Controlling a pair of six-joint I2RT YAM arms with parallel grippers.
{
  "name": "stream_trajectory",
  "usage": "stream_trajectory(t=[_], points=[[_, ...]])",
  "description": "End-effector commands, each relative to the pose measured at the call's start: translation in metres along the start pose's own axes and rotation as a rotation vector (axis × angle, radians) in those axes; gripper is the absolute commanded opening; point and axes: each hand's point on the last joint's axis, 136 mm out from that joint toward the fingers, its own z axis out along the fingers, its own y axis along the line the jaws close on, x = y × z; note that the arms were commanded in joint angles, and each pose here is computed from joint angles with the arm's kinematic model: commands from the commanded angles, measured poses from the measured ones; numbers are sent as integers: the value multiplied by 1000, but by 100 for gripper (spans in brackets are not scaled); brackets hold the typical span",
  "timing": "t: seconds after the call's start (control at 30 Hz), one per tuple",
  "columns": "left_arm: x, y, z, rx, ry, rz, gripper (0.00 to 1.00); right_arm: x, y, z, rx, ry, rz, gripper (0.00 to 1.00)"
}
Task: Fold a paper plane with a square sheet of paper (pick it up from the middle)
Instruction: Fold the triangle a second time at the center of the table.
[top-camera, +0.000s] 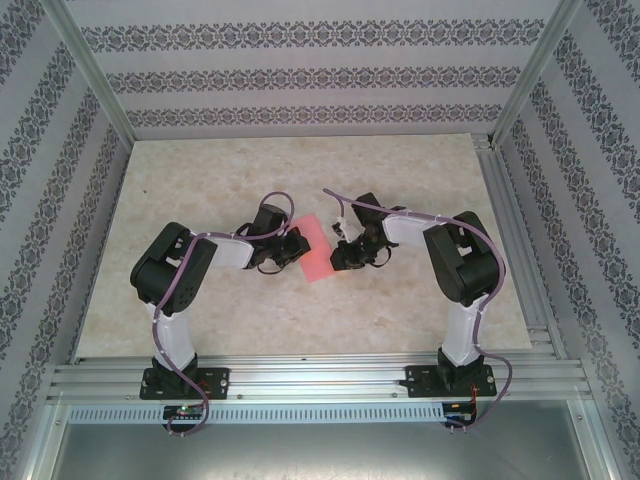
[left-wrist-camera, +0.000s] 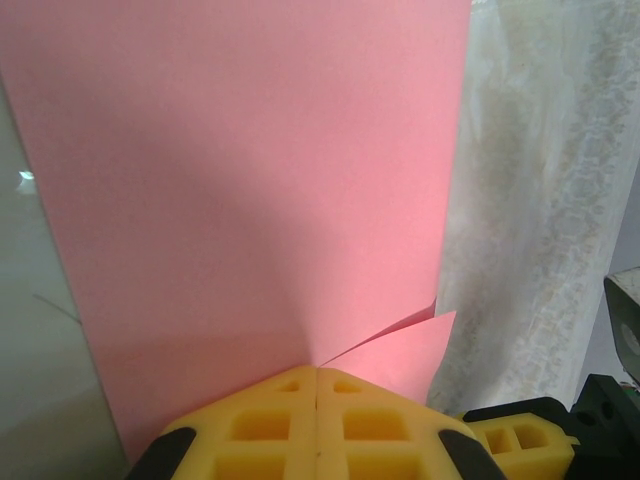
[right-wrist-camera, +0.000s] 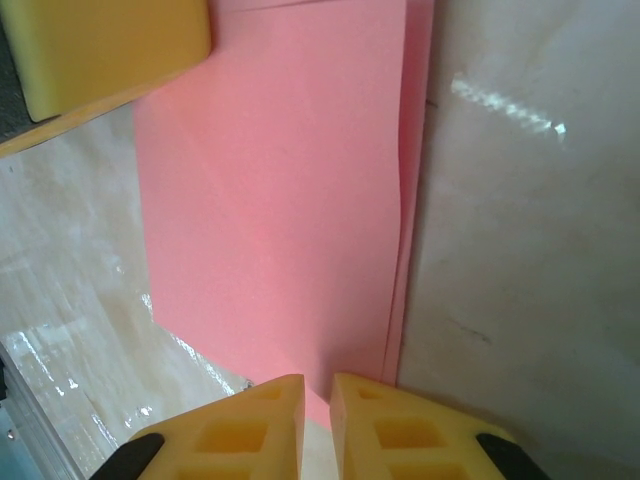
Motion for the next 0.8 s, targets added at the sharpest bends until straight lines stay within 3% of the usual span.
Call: stream_trajectory(t=[0.0,0.43,0.77], points=[[-4,33,3,-97,-17,-3,4,41,-33,0,123,115,112,17],[-20,37,-1,-29,-32,21,7,45,-39,3,138,137,127,16],[-32,48,-11,-51,-56,6,10,44,-39,2,143,134,128,16]])
